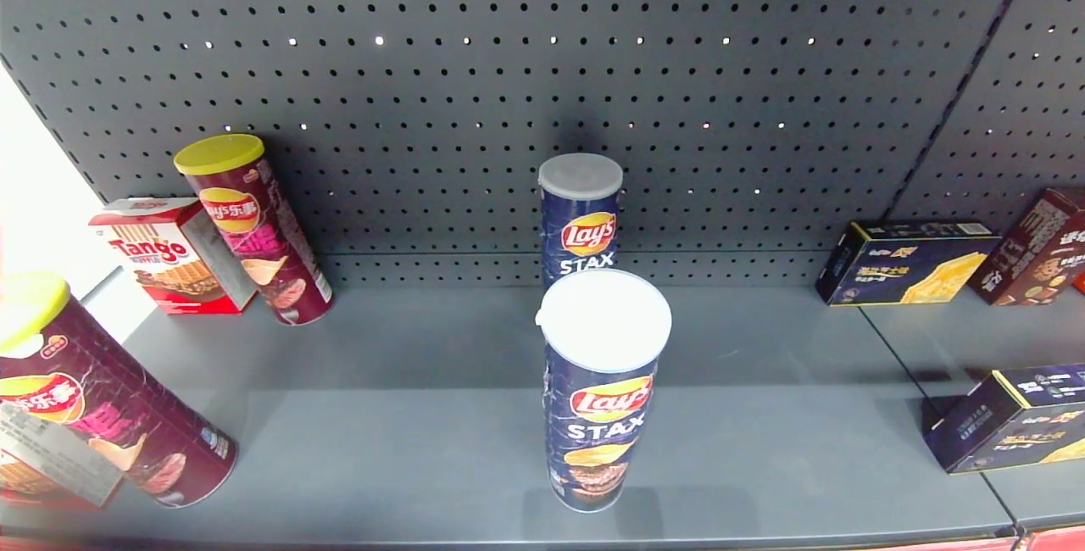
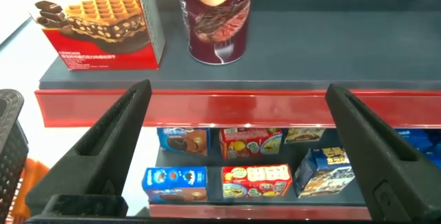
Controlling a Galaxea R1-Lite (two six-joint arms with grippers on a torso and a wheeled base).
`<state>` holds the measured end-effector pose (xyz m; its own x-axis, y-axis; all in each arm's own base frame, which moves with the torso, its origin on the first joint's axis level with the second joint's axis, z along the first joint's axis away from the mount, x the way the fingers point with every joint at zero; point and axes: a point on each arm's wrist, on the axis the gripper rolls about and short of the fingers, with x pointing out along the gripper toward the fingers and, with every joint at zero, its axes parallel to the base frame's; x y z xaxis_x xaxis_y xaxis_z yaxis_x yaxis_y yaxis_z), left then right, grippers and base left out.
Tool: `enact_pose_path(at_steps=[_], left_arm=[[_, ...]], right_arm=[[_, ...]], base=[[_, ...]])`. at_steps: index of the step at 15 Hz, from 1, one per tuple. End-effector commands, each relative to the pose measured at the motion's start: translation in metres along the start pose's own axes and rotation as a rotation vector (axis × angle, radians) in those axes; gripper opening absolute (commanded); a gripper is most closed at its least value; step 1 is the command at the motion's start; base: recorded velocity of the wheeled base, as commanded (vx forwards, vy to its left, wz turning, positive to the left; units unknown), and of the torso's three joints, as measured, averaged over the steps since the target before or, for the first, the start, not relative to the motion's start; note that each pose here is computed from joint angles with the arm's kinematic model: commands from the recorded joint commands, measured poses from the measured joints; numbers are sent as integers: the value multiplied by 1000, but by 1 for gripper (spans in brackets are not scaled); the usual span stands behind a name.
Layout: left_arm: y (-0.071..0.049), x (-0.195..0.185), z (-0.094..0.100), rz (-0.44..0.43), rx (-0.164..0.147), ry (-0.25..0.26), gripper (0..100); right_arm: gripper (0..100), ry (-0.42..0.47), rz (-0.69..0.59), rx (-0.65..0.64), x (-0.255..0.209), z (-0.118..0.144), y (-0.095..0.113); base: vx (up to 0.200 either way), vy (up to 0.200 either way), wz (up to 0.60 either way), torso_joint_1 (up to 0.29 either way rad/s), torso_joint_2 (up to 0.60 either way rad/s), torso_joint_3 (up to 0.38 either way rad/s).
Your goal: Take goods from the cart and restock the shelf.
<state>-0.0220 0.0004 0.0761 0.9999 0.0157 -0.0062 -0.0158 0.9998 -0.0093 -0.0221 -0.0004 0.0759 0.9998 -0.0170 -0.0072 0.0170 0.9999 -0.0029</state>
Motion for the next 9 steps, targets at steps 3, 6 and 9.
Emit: enact_pose_path(at_steps=[3, 6, 9], left_arm=[[0, 0, 0, 1, -1, 0, 100], [0, 0, 0, 1, -1, 0, 100], [0, 0, 0, 1, -1, 0, 100]], right_arm=[[100, 0, 0, 0, 0, 0, 0], [100, 2, 0, 0, 0, 0, 0], [100, 0, 0, 0, 0, 0, 0]], base=[[-133, 0, 0, 5, 2, 3], [0, 0, 0, 0, 0, 0], [0, 0, 0, 0, 0, 0]])
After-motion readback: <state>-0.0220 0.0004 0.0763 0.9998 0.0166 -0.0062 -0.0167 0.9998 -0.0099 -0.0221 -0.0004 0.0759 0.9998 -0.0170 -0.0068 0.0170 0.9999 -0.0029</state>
